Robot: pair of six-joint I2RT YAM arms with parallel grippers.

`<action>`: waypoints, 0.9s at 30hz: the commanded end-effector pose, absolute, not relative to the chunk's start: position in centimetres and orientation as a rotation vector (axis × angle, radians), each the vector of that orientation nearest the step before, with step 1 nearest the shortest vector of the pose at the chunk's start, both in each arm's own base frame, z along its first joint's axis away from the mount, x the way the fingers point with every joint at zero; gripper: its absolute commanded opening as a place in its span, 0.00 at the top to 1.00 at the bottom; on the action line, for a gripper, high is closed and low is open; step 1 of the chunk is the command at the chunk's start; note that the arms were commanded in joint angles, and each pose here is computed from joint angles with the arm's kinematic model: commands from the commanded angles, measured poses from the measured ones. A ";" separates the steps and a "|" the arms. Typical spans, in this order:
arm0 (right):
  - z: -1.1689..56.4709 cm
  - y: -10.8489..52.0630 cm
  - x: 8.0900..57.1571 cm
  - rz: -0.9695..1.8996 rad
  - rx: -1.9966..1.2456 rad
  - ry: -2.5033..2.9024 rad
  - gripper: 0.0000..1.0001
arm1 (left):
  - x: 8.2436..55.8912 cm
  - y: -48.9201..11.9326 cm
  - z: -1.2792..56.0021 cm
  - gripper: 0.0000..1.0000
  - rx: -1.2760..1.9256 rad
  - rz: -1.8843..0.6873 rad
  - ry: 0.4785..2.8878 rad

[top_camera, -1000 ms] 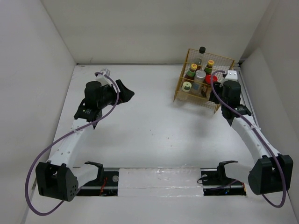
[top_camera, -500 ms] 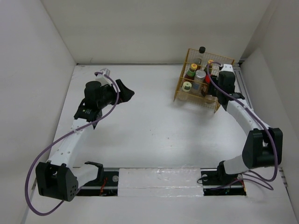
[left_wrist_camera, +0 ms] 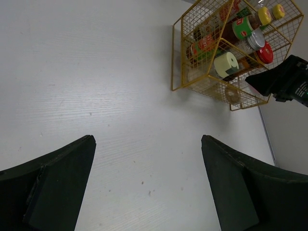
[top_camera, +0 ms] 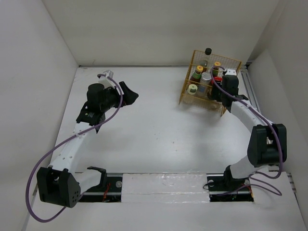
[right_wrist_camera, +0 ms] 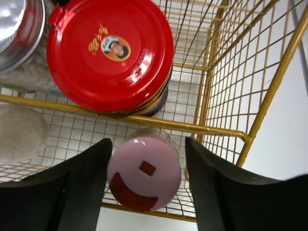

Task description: Organize the condiment bottles

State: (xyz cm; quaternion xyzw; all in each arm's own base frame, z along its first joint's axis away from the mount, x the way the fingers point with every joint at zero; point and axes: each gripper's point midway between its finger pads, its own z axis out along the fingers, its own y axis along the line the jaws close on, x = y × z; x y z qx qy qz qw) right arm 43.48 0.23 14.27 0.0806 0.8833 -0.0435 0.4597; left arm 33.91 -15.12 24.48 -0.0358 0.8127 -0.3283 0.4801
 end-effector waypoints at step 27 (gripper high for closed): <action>27.0 27.0 24.3 0.708 -0.777 1.529 0.00 | 28.2 -14.1 35.4 0.04 0.007 -0.861 1.561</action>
